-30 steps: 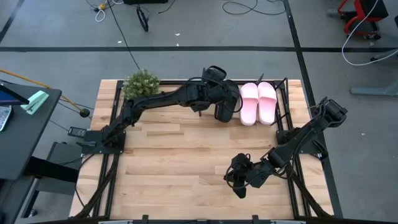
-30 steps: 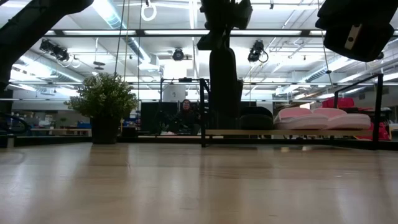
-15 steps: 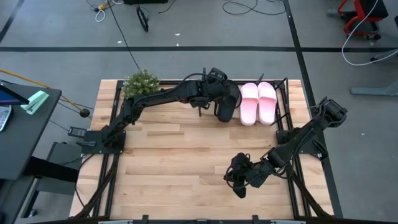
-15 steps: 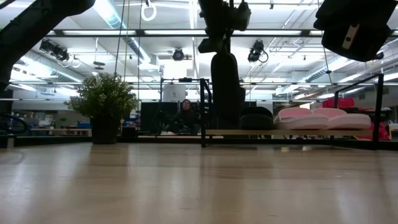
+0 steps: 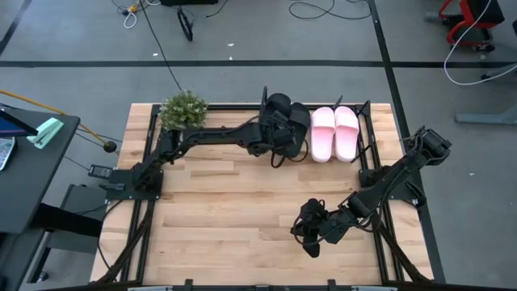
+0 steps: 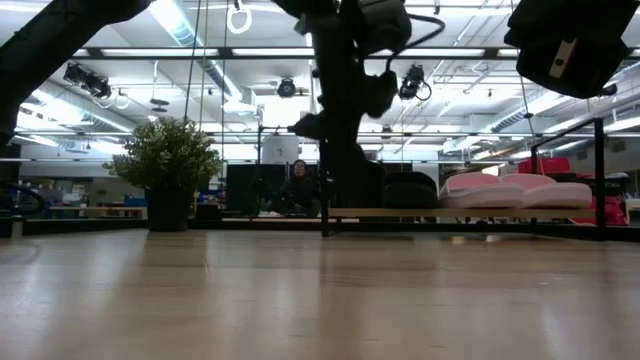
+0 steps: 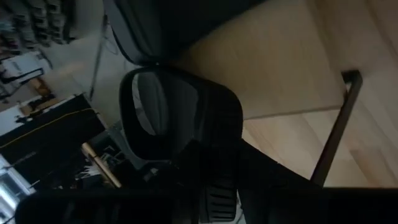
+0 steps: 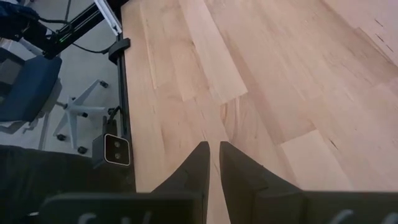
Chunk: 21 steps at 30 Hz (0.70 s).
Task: Pick and place slides into the shelf
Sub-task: Put the black slide on the shelf
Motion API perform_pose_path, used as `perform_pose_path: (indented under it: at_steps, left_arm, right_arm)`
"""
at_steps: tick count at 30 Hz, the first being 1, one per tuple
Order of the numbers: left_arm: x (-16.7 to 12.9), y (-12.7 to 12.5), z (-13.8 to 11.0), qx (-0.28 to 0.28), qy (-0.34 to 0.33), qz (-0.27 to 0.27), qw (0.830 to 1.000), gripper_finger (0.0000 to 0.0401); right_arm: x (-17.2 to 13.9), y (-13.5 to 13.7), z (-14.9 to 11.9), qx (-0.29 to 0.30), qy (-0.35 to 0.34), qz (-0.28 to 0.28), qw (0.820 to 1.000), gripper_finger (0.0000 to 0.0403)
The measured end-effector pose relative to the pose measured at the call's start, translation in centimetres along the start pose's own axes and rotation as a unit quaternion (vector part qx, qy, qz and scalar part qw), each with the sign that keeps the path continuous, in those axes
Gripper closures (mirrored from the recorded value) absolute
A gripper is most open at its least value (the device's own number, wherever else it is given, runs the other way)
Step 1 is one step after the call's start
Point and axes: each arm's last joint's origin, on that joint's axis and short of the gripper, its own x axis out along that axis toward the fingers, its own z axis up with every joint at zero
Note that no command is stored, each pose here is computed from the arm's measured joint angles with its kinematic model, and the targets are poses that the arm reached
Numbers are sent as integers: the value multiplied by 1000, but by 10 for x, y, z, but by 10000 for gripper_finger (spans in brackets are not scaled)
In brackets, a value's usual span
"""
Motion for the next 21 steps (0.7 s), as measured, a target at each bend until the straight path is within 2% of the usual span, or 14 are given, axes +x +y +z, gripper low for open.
perform_pose_path:
  at_steps: [7, 16, 21]
  left_arm:
    - [1, -13, 11, -14, -19, -2, 1000, 326]
    - [-3, -15, 17, -92, -54, -21, 994, 329]
    - [-3, -15, 19, -142, -83, -45, 985, 330]
  right_arm:
    - [0, 0, 0, -1, 0, 0, 1000, 359]
    - [0, 0, 0, -9, 1, -1, 1000, 359]
    - [0, 0, 0, -9, 0, -1, 1000, 359]
